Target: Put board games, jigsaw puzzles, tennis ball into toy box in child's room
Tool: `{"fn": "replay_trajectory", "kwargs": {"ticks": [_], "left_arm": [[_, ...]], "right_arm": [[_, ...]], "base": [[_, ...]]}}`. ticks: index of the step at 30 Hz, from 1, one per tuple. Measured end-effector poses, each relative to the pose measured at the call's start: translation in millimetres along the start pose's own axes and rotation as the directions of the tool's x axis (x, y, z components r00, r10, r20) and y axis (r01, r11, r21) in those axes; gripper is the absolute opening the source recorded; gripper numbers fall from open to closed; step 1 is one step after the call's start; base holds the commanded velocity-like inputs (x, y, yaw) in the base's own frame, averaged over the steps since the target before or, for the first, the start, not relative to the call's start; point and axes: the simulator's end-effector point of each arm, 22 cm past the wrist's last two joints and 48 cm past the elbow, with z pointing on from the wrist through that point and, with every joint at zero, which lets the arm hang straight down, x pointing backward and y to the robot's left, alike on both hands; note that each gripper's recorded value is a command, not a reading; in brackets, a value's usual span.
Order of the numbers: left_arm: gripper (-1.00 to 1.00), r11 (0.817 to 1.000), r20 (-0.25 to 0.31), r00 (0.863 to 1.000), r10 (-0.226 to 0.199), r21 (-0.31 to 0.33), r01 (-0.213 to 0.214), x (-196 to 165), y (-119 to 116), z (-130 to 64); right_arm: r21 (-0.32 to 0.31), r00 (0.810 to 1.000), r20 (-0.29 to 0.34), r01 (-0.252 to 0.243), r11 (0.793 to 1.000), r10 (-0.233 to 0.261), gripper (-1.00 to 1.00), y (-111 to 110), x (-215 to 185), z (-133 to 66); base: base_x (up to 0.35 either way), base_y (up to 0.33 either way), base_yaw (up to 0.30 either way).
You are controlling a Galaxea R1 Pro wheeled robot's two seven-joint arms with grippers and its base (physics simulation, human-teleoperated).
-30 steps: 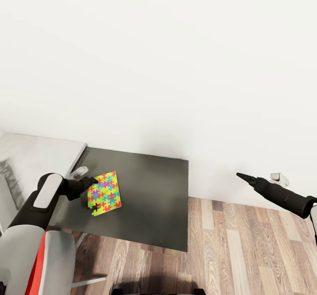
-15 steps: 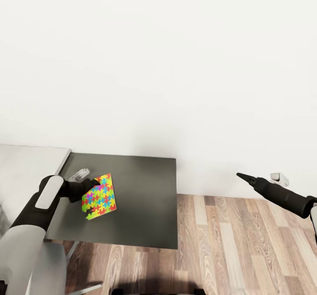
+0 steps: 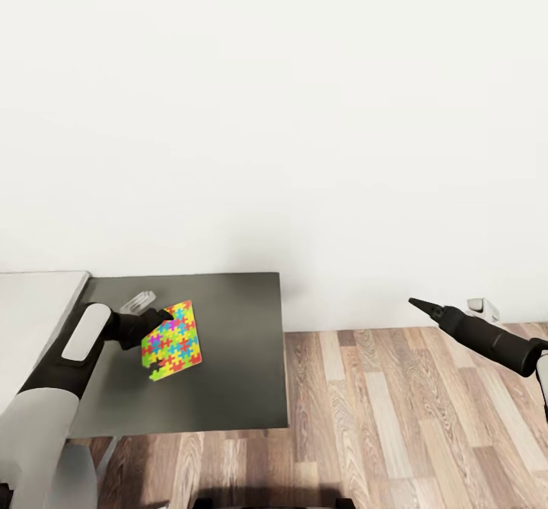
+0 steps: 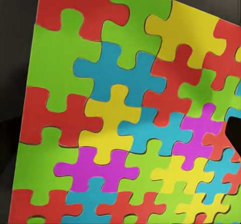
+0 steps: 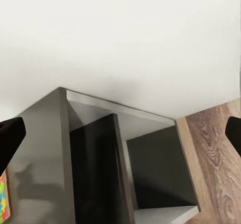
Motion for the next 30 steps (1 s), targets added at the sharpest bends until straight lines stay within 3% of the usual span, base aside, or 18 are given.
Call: {"fn": "replay_trajectory", "kwargs": {"ticks": [15,30], "left_arm": [[1.0,1.0,0.001,1.0,0.002,0.001,-0.002,0.1,-0.7,0.2],[1.0,1.0,0.003,1.0,0.001,0.001,-0.001,-0.1,-1.3,0.4]], "right_arm": [[0.0,1.0,0.0,0.0,1.0,0.0,1.0,-0.1,-0.2,-0.1],[0.0,1.0,0.0,0.0,1.0,0.0,1.0,0.0,0.0,-0.1]], "base": [[0.0,0.0,-0.054],[0.0,0.0,-0.241]]}}
